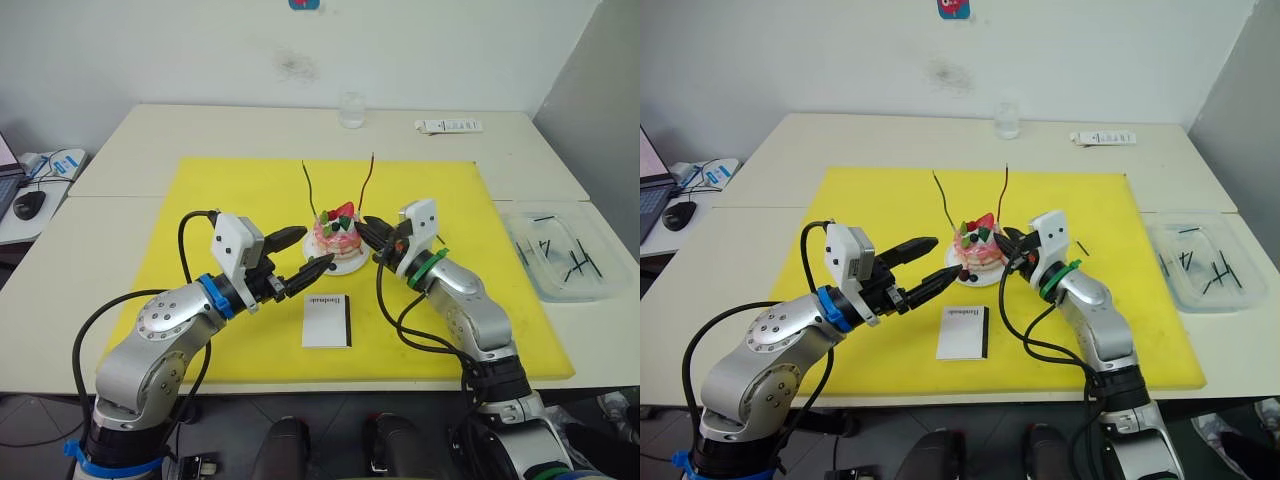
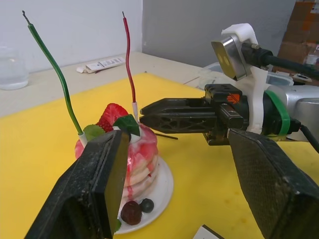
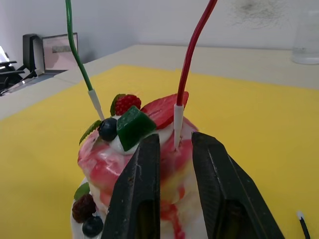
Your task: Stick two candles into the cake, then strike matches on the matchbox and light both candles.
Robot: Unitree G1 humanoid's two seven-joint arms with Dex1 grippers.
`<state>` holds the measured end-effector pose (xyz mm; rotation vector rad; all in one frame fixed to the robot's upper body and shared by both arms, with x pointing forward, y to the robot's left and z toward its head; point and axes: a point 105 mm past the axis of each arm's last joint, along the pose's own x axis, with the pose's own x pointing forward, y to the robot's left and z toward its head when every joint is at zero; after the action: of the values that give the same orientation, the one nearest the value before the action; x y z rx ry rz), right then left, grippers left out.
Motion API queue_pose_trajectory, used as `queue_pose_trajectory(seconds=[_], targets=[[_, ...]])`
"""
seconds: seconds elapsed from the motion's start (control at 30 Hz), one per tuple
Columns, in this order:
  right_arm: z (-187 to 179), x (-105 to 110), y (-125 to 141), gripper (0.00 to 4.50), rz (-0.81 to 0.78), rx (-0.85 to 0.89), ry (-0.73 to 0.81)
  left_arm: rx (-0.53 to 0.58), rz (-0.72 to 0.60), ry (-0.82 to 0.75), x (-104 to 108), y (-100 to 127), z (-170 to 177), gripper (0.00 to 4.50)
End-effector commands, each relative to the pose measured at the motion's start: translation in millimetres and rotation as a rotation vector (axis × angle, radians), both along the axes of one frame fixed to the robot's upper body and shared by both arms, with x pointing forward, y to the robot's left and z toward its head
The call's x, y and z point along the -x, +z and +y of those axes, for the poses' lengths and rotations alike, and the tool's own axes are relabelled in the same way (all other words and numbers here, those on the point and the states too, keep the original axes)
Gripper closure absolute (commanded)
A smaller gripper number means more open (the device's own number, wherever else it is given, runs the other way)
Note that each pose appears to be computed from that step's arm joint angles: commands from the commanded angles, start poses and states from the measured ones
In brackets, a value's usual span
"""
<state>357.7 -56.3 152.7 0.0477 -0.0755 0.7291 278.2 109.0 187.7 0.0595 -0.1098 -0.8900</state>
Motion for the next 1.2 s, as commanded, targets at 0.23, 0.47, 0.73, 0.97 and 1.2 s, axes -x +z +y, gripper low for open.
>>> queue_pose_trajectory(seconds=[0.23, 0.47, 0.73, 0.97, 1.2], targets=[[-9.9, 16.0, 25.5, 3.48, -0.072, 0.036, 0.069, -0.04, -0.032, -0.026, 5.4, 3.0, 6.6, 0.95], [-28.4, 35.0, 28.7, 3.48, -0.074, 0.153, 0.17, -0.073, -0.003, -0.052, 8.8, -3.0, 16.7, 0.95], [-38.3, 53.9, 30.5, 3.48, -0.083, 0.275, 0.297, -0.093, 0.124, -0.112, 21.4, -17.8, 33.0, 0.95], [-40.2, 60.6, 28.8, 3.48, -0.091, 0.33, 0.338, -0.073, 0.259, -0.152, 29.5, -25.2, 40.3, 0.95], [-40.5, 69.4, 29.7, 3.83, -0.095, 0.366, 0.392, -0.021, 0.405, -0.178, 30.4, -21.9, 46.9, 0.95]])
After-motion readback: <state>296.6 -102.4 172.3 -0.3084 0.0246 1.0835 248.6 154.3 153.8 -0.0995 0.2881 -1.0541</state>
